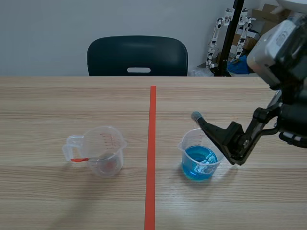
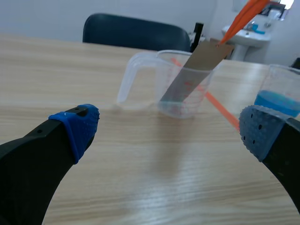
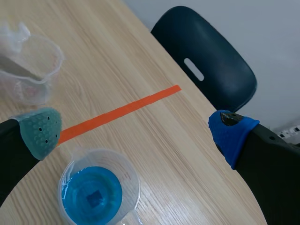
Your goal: Do the redox reaction experiment. lift the metal plate out of the left beaker
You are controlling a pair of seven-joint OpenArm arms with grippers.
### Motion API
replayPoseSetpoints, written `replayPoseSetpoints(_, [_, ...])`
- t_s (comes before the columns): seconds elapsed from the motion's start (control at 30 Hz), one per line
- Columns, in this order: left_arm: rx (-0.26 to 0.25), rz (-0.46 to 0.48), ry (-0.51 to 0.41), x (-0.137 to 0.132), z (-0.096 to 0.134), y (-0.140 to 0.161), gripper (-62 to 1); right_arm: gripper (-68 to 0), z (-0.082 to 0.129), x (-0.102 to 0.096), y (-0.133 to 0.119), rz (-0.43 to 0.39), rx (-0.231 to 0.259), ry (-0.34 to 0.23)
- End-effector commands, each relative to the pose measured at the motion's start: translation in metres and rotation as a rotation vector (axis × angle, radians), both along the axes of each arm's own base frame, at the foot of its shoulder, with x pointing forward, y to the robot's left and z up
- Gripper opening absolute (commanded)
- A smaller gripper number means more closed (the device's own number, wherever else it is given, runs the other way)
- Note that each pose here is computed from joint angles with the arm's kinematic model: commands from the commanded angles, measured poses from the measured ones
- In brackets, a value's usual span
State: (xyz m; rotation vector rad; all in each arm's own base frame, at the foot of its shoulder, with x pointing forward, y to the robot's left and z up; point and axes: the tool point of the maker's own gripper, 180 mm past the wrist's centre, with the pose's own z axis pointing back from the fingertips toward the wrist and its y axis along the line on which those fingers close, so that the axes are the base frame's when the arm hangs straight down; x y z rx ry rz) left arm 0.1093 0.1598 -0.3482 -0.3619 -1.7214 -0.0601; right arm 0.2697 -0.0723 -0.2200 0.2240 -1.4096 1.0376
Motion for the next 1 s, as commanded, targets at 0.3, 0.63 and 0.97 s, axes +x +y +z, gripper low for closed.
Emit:
replayPoseSetpoints(0.3, [0.063, -0.02, -0.064, 0.008, -0.002, -0.002, 1.4, 0.4, -0.008, -0.01, 0.035, 0.222, -0.059, -0.105])
replayPoseSetpoints(0.63, [0.092, -0.019, -0.049, 0.015, -0.009, 0.009, 1.4, 0.4, -0.029, -0.005, 0.056, 0.323, -0.096, -0.12])
replayPoseSetpoints(0.97, [0.097, -0.021, -0.079, 0.026, -0.005, 0.012, 1.4, 0.4, -0.055, -0.008, 0.088, 0.459, -0.091, -0.137])
